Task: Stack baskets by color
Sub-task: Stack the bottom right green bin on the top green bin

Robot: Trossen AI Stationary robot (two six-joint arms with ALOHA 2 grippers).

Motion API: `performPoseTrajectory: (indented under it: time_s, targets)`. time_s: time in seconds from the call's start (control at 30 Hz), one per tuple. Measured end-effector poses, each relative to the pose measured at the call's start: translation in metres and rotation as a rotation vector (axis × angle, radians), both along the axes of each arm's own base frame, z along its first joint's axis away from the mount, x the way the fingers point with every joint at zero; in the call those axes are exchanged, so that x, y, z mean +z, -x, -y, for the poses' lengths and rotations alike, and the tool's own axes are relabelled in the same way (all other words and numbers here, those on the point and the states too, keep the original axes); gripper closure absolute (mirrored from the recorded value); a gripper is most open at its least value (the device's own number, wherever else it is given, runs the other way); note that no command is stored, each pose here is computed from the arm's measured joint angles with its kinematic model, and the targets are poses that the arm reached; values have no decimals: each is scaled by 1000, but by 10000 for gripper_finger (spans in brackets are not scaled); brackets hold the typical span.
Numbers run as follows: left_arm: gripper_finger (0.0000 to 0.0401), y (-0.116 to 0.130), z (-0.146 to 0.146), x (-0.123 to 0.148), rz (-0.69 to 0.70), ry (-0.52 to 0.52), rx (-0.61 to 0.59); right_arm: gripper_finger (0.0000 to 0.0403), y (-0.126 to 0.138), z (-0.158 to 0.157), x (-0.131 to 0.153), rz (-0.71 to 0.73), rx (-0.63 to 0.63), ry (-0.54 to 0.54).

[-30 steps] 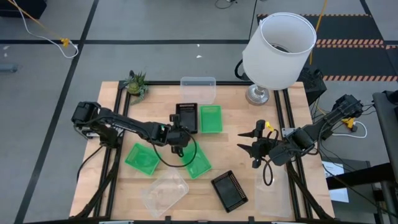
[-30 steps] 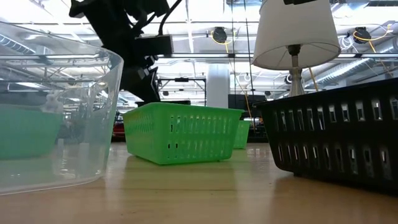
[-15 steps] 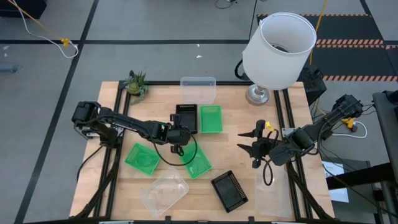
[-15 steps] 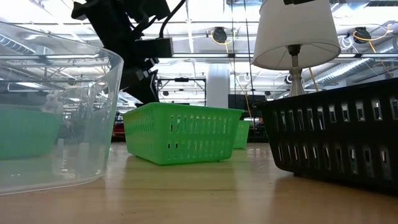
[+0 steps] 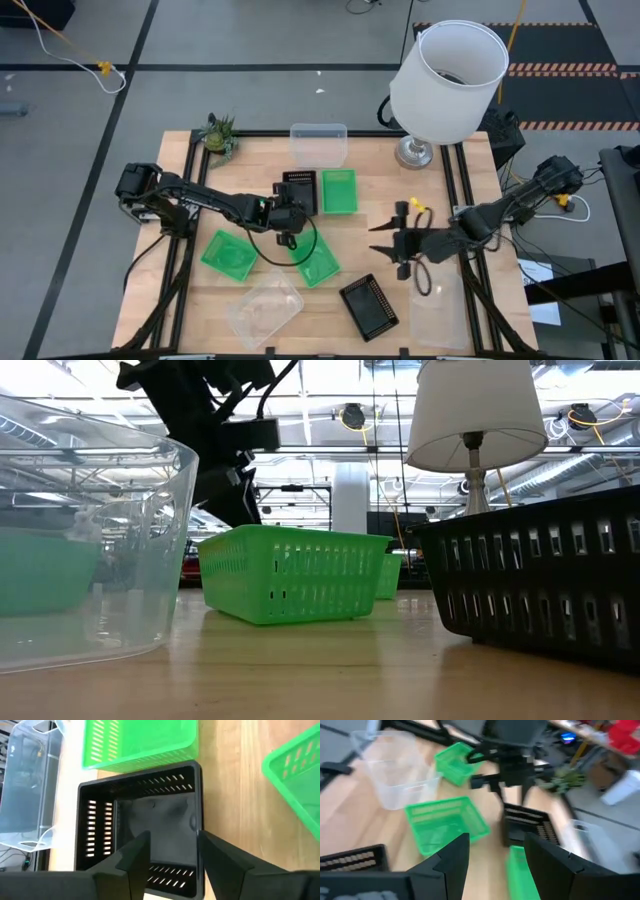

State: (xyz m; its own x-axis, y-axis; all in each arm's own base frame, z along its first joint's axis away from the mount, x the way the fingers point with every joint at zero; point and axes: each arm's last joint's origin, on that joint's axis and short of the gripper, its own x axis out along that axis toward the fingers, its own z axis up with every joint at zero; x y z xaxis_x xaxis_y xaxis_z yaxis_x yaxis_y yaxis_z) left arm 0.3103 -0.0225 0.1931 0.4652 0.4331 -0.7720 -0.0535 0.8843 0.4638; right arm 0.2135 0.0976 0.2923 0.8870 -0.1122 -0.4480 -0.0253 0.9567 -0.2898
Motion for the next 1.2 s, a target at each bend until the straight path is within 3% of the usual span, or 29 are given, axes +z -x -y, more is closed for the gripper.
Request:
performPoseTrajectory:
  time_s: [0.13,0.3,0.6,0.73,1.2]
  targets:
    - [224,-2,4,15,32,-7,-29,220,-27,0,-14,-22,66,-59]
    - [237,0,7,52,128,5,-41,220,-59,5,-38,-64,144,-124]
    - [262,25,4,103,307,29,-38,220,-98,16,-77,-224,225,-276]
    - [269,29,4,105,339,57,-4,220,-113,12,-87,-266,264,-300]
    - [270,29,4,82,249,61,-10,220,-152,1,-125,-370,390,-307]
